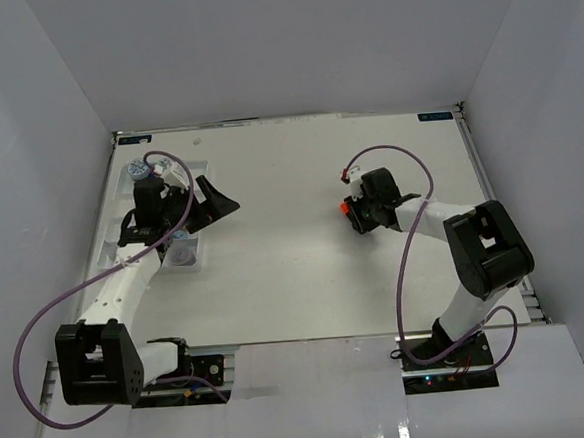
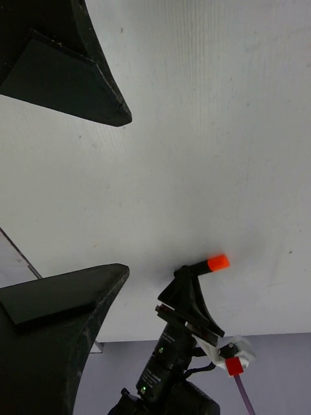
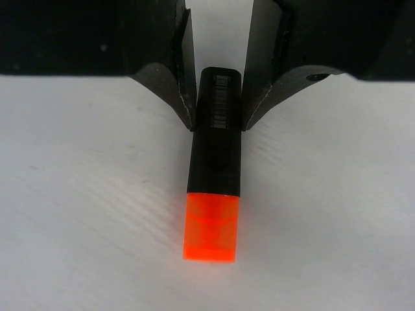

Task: Sort the stationery into containers
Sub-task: Pick up the pen from the center of the board.

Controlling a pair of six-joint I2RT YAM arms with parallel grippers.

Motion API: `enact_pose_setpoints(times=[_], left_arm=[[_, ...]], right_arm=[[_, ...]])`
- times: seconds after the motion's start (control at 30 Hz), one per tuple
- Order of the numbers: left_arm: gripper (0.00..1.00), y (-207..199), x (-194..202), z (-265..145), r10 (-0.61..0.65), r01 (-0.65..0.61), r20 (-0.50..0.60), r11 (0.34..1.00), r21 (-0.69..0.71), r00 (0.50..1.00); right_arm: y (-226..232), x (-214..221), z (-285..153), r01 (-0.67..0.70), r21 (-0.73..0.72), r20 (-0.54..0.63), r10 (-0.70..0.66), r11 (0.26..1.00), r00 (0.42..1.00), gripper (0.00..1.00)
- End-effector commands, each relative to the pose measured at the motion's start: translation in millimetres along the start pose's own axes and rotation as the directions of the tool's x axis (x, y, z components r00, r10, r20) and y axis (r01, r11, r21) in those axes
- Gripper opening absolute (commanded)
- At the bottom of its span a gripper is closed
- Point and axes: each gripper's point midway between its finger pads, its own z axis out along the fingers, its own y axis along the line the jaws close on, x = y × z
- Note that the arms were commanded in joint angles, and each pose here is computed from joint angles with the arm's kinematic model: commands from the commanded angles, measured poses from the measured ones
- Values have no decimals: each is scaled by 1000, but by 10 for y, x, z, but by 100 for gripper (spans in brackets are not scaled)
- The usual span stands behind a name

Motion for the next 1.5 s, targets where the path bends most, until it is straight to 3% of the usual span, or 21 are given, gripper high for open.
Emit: enact_pose_setpoints(times=[0.0, 0.3, 0.5, 0.7, 0.8, 0.97, 1.13, 1.17, 1.23, 1.3, 1.47], left_arm=[[98, -285, 85, 14, -2, 2, -3, 997, 79, 1000], [98, -759, 483, 297, -29, 37, -55, 988, 148, 998], [98, -912, 684, 458, -43, 54, -86, 990, 132, 995], [91, -988, 808, 563, -54, 67, -110, 991, 116, 992], [84, -1071, 810, 593, -50, 65, -105, 988, 139, 993], [51, -1142, 815, 594, -44, 60, -101, 986, 153, 994], [26, -1136, 845, 616, -48, 65, -111, 986, 155, 993], [22, -1135, 845, 619, -48, 65, -111, 986, 155, 993], [15, -1122, 837, 626, -40, 55, -103, 987, 152, 994], [10, -1074, 799, 643, -37, 47, -81, 991, 124, 996], [8, -847, 592, 675, -39, 40, -36, 999, 28, 999]], right_arm=[[417, 4, -72, 9, -60, 15, -8, 998, 1000, 20], [1741, -451, -457, 129, -260, 229, -68, 957, 971, 17], [2169, -812, -848, 138, -333, 385, 1, 933, 923, 20], [2309, -939, -1047, 136, -389, 444, 56, 911, 894, 22], [2318, -984, -1111, 133, -400, 470, 79, 907, 879, 23], [2314, -993, -1140, 126, -407, 484, 97, 905, 870, 26], [2320, -986, -1134, 120, -412, 481, 104, 903, 870, 30], [2320, -982, -1129, 120, -412, 480, 103, 903, 871, 39], [2311, -979, -1118, 117, -407, 480, 103, 906, 871, 47], [2270, -965, -1094, 111, -387, 481, 98, 915, 871, 61], [2076, -900, -1046, 101, -295, 486, 59, 950, 872, 99]])
